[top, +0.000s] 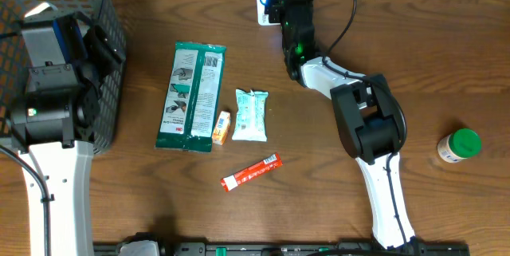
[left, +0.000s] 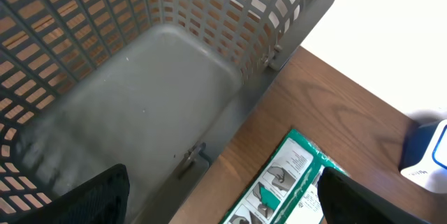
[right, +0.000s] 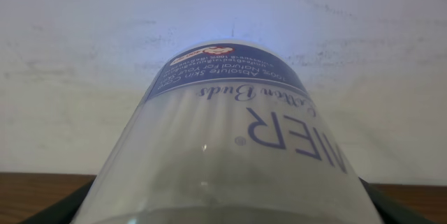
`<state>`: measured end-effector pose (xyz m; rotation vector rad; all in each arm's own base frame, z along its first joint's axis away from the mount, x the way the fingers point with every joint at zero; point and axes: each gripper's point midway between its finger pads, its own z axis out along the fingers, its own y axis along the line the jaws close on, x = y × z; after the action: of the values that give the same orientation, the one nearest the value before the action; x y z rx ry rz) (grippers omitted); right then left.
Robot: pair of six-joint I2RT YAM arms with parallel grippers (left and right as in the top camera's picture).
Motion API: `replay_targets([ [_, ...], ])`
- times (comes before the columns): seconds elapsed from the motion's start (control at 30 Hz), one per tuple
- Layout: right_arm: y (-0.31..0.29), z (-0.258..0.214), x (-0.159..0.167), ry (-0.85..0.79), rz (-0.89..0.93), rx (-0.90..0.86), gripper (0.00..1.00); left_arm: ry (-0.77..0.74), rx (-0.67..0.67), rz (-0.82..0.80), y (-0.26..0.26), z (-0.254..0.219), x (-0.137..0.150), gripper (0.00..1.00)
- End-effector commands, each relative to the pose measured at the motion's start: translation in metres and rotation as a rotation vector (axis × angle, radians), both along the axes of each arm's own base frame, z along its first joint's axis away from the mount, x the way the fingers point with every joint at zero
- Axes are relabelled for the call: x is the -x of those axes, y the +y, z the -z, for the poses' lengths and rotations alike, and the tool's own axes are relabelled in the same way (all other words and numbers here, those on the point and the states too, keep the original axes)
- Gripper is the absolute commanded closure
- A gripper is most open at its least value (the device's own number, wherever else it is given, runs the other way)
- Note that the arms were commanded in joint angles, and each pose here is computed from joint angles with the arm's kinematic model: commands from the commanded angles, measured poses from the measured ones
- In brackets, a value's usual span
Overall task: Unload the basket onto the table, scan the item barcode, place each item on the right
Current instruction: 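Hold the tub's blue label against the scanner window, then move the tub to the right table edge beside the Knorr jar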
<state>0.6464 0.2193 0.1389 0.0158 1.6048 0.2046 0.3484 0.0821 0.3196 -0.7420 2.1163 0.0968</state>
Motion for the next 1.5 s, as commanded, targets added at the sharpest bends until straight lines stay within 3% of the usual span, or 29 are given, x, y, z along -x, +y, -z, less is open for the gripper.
replay_targets([
  [0.0, -0.002, -0.002, -0.002, -0.006, 0.001, -0.045, 0.99, -0.001, -0.007, -0.009, 0.003, -0.001, 0.0, 0.16],
  [0.53, -0.001, 0.004, -0.003, -0.001, -0.009, -0.057, 0.99, -0.001, -0.007, -0.009, 0.003, -0.001, 0.0, 0.16],
  [0.67, 0.005, -0.029, 0.0, -0.038, -0.059, -0.026, 0.99, -0.001, -0.007, -0.009, 0.003, -0.001, 0.0, 0.16],
  [0.87, -0.004, -0.12, 0.023, -0.005, -0.059, 0.01, 0.99, -0.001, -0.007, -0.009, 0.003, -0.001, 0.0, 0.16],
  [1.0, -0.018, -0.181, 0.06, 0.052, -0.067, 0.03, 0.99, -0.001, -0.007, -0.009, 0.003, -0.001, 0.0, 0.16],
  [1.13, -0.045, -0.221, 0.125, 0.209, -0.112, 0.075, 0.99, -0.001, -0.007, -0.009, 0.003, -0.001, 0.0, 0.16],
  [1.27, -0.093, -0.223, 0.188, 0.396, -0.067, 0.123, 0.99, -0.001, -0.007, -0.009, 0.003, -0.001, 0.0, 0.16],
  [1.47, -0.172, -0.182, 0.265, 0.732, 0.062, 0.167, 0.99, -0.001, -0.007, -0.009, 0.003, -0.001, 0.0, 0.16],
])
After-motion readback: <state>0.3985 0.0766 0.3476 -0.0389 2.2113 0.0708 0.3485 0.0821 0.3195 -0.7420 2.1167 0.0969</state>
